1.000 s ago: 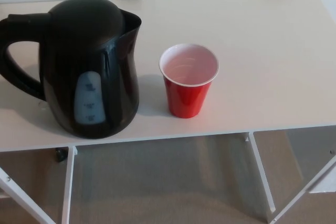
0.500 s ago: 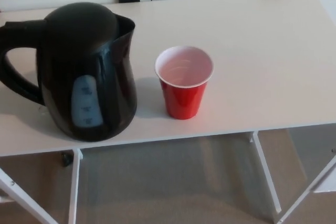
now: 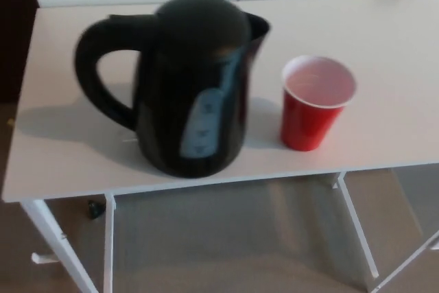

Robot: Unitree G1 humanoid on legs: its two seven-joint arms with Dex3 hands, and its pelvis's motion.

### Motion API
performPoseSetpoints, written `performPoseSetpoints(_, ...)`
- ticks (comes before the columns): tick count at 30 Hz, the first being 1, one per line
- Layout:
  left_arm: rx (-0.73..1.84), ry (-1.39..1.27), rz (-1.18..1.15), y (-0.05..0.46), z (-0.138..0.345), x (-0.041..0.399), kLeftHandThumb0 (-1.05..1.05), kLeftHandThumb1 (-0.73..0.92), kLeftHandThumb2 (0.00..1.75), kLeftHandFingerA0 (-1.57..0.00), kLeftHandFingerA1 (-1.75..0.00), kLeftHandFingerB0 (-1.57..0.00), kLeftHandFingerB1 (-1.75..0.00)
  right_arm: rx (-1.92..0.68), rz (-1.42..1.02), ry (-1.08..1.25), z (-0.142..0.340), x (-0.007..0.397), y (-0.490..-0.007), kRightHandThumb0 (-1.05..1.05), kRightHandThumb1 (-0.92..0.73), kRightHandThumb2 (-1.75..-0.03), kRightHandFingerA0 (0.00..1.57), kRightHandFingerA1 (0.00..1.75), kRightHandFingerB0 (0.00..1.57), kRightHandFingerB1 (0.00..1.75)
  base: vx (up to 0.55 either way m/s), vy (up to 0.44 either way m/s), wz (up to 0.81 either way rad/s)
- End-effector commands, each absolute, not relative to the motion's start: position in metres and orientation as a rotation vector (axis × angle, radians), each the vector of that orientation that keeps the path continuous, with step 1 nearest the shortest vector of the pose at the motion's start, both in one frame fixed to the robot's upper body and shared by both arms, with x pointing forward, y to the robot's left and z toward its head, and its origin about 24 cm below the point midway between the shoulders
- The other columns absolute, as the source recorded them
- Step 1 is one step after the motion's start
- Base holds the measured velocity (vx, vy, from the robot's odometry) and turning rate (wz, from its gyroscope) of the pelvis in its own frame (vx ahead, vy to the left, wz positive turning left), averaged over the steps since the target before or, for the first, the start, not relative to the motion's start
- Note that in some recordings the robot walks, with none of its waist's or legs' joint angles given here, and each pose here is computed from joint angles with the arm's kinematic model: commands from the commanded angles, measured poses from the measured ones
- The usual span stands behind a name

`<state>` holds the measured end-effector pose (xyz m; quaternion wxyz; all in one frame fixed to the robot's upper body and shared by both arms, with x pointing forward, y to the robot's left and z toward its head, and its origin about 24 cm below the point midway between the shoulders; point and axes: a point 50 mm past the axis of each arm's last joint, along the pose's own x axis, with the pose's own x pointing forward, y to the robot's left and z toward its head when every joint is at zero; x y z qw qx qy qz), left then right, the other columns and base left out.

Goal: The robot walk towards a table in front and uses its left hand to pick up the pot from the base and pour water to the cup on the right hand side

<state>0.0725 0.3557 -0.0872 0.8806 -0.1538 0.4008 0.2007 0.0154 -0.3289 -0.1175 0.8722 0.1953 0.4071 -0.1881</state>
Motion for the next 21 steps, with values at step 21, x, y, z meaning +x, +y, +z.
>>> performPoseSetpoints(21, -0.250, 0.818, 0.386, 0.363, -0.075, 0.094, 0.04, 0.74, 0.65, -0.38, -0.65, -0.13, -0.41, 0.402, -0.385, 0.827, -0.120, 0.028, -0.326, -0.11, -0.45, -0.89, 0.33, 0.60, 0.31, 0.57, -0.02, -0.006, 0.00)
